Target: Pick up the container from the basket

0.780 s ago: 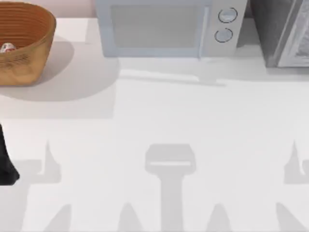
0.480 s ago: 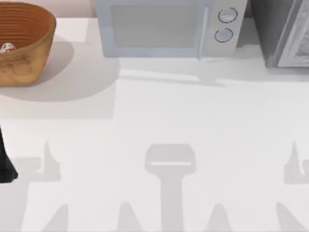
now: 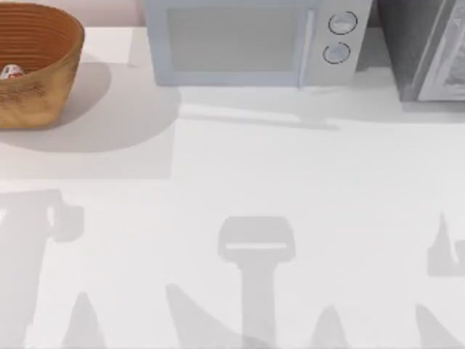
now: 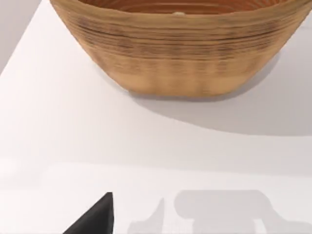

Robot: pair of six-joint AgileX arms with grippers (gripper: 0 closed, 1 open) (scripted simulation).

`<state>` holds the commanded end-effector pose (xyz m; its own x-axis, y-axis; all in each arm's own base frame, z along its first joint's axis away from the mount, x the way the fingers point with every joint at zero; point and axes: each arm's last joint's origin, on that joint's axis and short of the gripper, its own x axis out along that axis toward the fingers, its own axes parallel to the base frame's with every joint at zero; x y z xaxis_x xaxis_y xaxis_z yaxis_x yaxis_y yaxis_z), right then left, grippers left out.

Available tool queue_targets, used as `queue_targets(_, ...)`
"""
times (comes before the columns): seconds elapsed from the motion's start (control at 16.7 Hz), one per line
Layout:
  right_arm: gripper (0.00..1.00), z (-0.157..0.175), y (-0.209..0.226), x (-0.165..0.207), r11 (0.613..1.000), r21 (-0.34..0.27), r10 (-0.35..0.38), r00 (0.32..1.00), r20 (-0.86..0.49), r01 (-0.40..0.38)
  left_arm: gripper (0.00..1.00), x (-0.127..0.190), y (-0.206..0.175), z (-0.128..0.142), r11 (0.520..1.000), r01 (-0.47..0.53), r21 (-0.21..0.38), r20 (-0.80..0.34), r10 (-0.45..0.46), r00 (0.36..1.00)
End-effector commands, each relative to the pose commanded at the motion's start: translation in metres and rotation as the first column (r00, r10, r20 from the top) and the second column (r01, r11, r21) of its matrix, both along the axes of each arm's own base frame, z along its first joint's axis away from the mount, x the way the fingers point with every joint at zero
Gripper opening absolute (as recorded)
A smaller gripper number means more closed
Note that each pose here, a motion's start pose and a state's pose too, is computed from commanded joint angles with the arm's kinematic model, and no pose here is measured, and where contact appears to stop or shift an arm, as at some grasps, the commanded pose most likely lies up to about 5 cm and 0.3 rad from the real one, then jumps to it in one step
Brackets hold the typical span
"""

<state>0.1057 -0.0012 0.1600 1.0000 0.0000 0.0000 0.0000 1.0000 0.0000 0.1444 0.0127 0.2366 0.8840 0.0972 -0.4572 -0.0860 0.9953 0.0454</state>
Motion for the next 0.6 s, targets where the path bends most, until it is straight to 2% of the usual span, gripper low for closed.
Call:
queue_targets(0.18, 1.00, 0.000, 0.000, 0.000, 1.000, 0.000, 0.000, 1.000, 0.000, 0.000, 1.00, 0.041, 0.010, 0.033, 1.000, -0.018, -0.003, -0.197, 0.017, 0.980)
queue_targets(0.36, 1.00, 0.000, 0.000, 0.000, 1.000, 0.000, 0.000, 1.000, 0.000, 0.000, 1.00, 0.096, 0.023, 0.056, 1.000, -0.027, -0.015, -0.382, 0.019, 0.924)
queue_targets(0.6, 1.00, 0.000, 0.000, 0.000, 1.000, 0.000, 0.000, 1.000, 0.000, 0.000, 1.00, 0.184, 0.044, 0.062, 0.999, -0.026, -0.047, -0.582, -0.006, 0.813)
